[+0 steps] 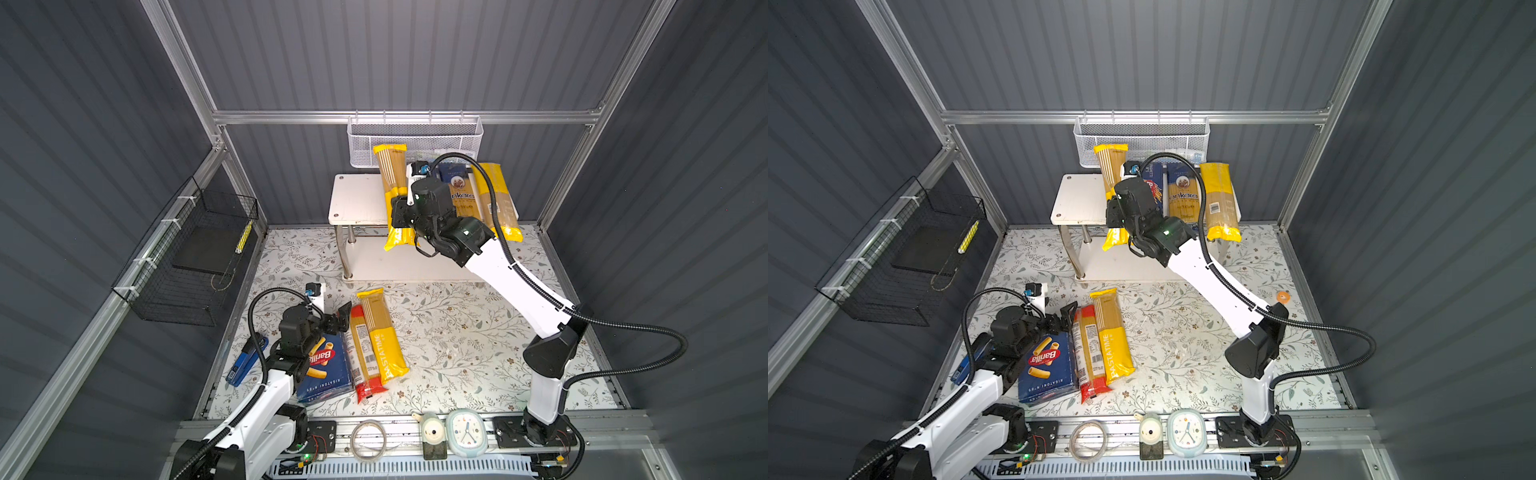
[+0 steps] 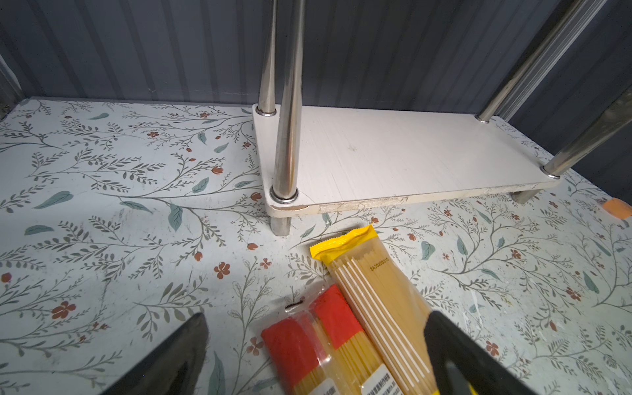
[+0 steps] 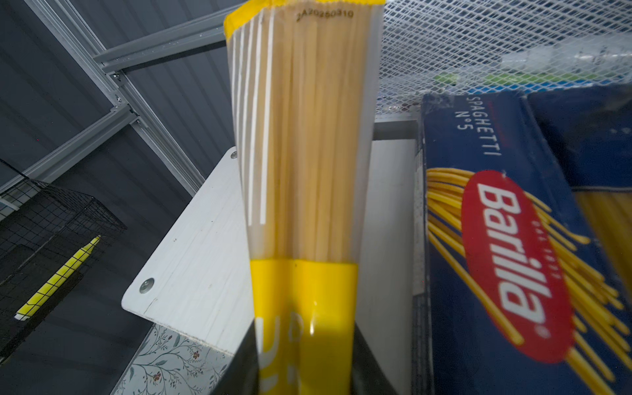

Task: Place and organize the pasta boxes and bags onto the shelf
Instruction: 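Lower the Pastatime bag onto the top shelf beside the Barilla box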

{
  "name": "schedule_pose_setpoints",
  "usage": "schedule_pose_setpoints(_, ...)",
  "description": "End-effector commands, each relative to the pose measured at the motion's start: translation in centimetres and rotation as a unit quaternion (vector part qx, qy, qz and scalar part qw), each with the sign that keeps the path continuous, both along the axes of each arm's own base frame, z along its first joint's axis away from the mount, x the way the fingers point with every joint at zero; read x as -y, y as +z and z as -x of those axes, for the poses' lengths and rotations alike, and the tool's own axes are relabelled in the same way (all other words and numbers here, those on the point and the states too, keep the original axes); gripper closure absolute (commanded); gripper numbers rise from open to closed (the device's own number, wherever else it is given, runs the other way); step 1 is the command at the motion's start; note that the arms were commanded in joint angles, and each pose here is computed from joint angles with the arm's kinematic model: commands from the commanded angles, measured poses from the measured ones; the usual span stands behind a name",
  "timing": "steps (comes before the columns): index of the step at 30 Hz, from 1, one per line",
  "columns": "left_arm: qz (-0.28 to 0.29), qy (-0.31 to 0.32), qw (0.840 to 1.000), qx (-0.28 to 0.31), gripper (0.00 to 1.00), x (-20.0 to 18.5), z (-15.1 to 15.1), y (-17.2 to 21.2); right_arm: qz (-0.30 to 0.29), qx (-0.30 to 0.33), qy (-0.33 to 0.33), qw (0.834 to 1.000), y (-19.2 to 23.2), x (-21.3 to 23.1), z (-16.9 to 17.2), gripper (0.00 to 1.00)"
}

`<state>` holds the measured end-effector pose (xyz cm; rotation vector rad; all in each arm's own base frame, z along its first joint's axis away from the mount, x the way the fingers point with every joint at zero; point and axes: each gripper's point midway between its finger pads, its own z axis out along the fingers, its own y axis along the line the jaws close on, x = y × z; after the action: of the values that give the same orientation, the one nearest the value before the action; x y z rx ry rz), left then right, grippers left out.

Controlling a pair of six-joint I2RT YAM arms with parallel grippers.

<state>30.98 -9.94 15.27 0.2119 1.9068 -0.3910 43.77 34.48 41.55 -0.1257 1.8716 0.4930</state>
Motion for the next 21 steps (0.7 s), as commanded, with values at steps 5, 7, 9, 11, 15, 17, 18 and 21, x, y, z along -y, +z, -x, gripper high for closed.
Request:
schedule_pose_setpoints(5,0.004,0.001,1.000,-0.001,0.00,0.1,0.2,0.0,-0.075,0.059,-0.017,0.995,5.4,1.0,-1.4,0.85)
schedule_pose_setpoints(7,0.004,0.001,1.000,0.000,0.00,0.0,0.2,0.0,-0.078,0.056,-0.017,0.995,5.2,0.9,-1.6,0.83)
schedule_pose_setpoints(9,0.004,0.001,1.000,0.000,0.00,0.0,0.2,0.0,-0.082,0.056,-0.017,0.995,5.2,0.9,-1.7,0.81)
schedule_pose_setpoints(11,0.004,0.001,1.000,0.000,0.01,0.0,0.3,0.0,-0.085,0.056,-0.018,0.995,5.2,0.9,-1.8,0.79)
schedule_pose_setpoints(15,0.004,0.002,1.000,0.000,0.00,0.0,0.2,0.0,-0.092,0.058,-0.016,0.994,5.3,0.8,-2.0,0.72)
schedule_pose_setpoints(17,0.003,0.002,1.000,-0.001,0.00,0.0,0.2,0.0,-0.090,0.061,-0.013,0.994,5.6,0.6,-2.1,0.71)
schedule_pose_setpoints(18,0.004,0.002,1.000,0.000,0.00,0.0,0.2,0.0,-0.088,0.060,-0.013,0.994,5.7,0.6,-2.1,0.68)
schedule_pose_setpoints(21,0.003,0.003,1.000,0.000,0.00,0.0,0.2,0.0,-0.088,0.060,-0.010,0.994,6.2,0.5,-2.0,0.64)
